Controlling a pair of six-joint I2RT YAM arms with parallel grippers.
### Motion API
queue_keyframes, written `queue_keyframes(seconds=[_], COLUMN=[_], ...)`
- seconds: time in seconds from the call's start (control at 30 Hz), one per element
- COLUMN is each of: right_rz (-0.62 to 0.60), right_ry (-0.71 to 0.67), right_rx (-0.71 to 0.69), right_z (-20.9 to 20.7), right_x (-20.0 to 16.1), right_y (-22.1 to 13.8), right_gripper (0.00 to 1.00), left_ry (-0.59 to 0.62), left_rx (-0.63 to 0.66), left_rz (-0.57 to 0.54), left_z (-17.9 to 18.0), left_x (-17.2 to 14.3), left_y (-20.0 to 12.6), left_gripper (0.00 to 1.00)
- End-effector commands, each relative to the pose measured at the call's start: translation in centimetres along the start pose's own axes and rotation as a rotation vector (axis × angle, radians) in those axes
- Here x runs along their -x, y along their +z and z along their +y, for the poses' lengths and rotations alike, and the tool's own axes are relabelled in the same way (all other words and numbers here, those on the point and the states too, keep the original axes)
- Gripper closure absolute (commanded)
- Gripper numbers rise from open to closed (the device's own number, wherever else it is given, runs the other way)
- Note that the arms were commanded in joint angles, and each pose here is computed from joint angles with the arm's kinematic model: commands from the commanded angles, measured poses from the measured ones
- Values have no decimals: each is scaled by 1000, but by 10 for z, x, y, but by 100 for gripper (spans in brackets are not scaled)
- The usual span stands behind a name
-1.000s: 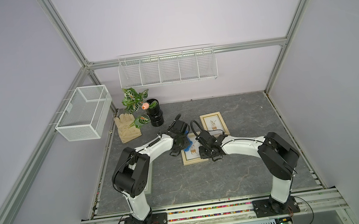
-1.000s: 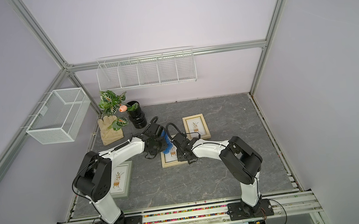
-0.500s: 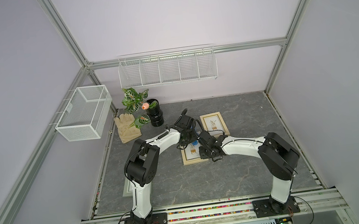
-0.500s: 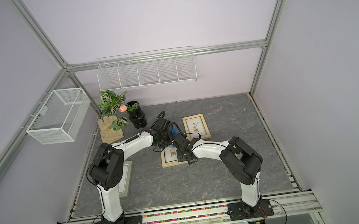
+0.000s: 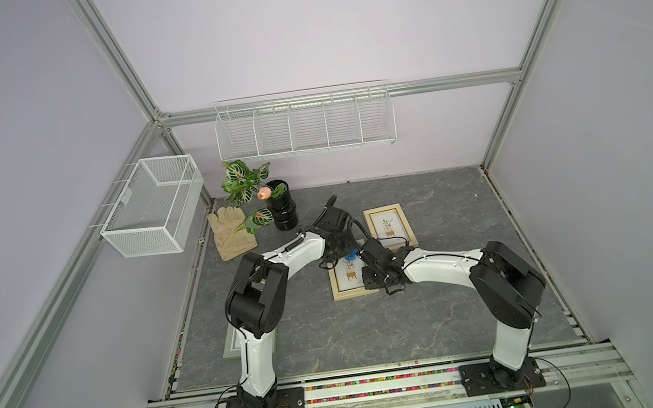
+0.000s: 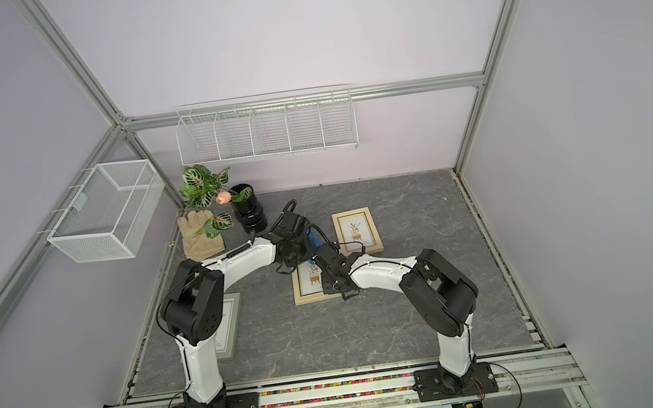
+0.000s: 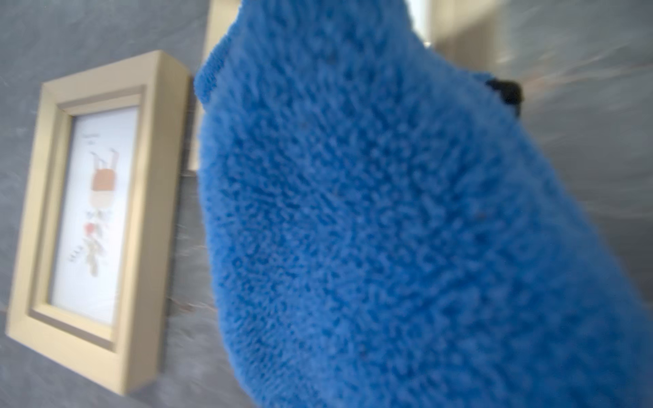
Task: Wipe the picture frame with a cloth
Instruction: Wipe the dirt from the picture frame.
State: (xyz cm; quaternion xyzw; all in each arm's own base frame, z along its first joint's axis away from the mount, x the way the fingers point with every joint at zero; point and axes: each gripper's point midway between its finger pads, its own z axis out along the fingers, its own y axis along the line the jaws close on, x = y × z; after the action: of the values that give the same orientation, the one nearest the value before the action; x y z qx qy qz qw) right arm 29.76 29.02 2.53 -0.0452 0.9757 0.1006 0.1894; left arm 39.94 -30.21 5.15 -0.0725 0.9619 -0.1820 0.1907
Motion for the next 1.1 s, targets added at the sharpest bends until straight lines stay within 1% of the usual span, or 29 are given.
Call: queue_keyframes(seconds=[0.0,0.07,0.17,0.2,0.27,0.37,0.57,0.63,0.73,0.83,0.9,0.97,1.07], right_rz=[126,128,128,127,126,131,135,132,133,131,130,132,133], right_ry=[-3,-3,-4,-4,-5,-8,-11,-13,-11,-7,-8,-8,-7], right_rx=[-129,-134,-142,-140,-136,-131,-131,-131,-134,-136,-138,-136,-135], right_z=[-35,-36,-38,-37,-37,-36,-36,-35,-36,-37,-37,-37,-36], right_x=[-40,-41,-41,-41,-41,-42,-43,-42,-43,-43,-42,-42,-42], right_y=[9,9,9,9,10,12,12,11,11,10,11,12,13], right_gripper=[74,74,74,74,74,74,74,74,74,74,74,74,74], left_ry=[0,-13,-70,-72,-59,-51,25,34,31,-1,-10,20,38], left_rx=[-7,25,67,99,145,133,41,27,65,117,150,190,199], left_rz=[20,16,0,1,-7,-5,22,32,18,4,-15,-34,-17], left_z=[-8,7,45,58,71,64,-5,-15,-1,34,54,64,73], left_x=[1,6,12,13,14,13,2,-2,2,8,12,11,-2], left_y=[11,9,3,-1,-7,-6,9,12,8,-2,-15,-27,-32], left_gripper=[100,100,100,100,100,100,100,100,100,100,100,100,100])
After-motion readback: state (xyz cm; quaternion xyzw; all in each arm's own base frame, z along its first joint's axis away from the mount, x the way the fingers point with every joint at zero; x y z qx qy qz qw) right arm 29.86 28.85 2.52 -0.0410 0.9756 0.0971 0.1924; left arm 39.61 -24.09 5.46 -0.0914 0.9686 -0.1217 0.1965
